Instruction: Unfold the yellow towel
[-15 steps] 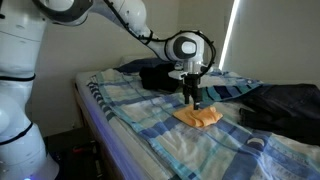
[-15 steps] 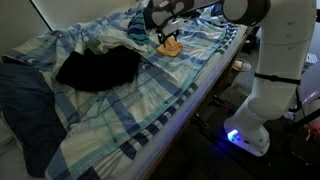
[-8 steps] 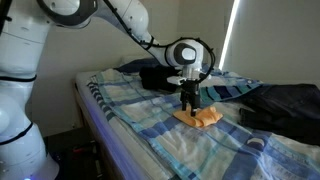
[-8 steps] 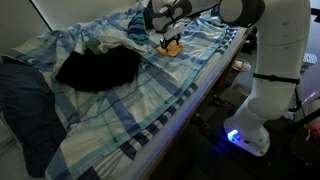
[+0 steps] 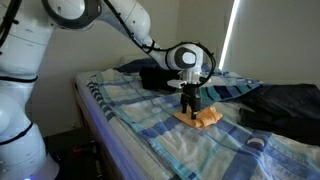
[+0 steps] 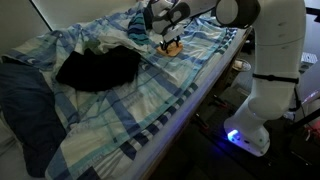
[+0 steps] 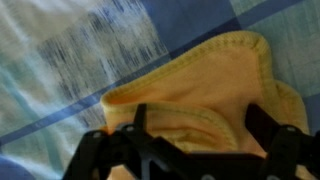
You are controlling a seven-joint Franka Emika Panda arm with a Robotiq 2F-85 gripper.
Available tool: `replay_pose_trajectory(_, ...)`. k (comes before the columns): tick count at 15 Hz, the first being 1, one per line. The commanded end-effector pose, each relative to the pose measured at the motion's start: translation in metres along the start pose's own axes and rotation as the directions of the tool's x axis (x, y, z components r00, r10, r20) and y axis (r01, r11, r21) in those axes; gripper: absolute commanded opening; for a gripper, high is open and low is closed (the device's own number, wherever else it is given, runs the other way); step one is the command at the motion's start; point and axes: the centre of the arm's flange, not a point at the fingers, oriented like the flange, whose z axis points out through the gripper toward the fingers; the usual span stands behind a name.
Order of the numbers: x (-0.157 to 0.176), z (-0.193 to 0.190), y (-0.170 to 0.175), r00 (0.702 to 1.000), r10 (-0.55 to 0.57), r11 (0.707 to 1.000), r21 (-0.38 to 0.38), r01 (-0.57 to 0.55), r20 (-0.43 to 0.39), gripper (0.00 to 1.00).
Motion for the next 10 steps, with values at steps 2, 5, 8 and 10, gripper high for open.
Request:
replay_pose_trajectory(2,0.011,-0.007,0.004,0.999,-0.004,1.000,-0.023,0.003,-0.044,1.00)
replay_pose_trajectory(5,0.018,-0.003,0.004,0.999,-0.005,0.999,-0.037,0.003,-0.054,1.00)
replay_pose_trajectory(8,0.023,0.007,0.001,0.999,-0.011,0.998,-0.062,0.008,-0.053,0.84)
replay_pose_trajectory(10,0.025,0.011,-0.001,0.998,-0.013,0.998,-0.068,0.010,-0.056,0.66)
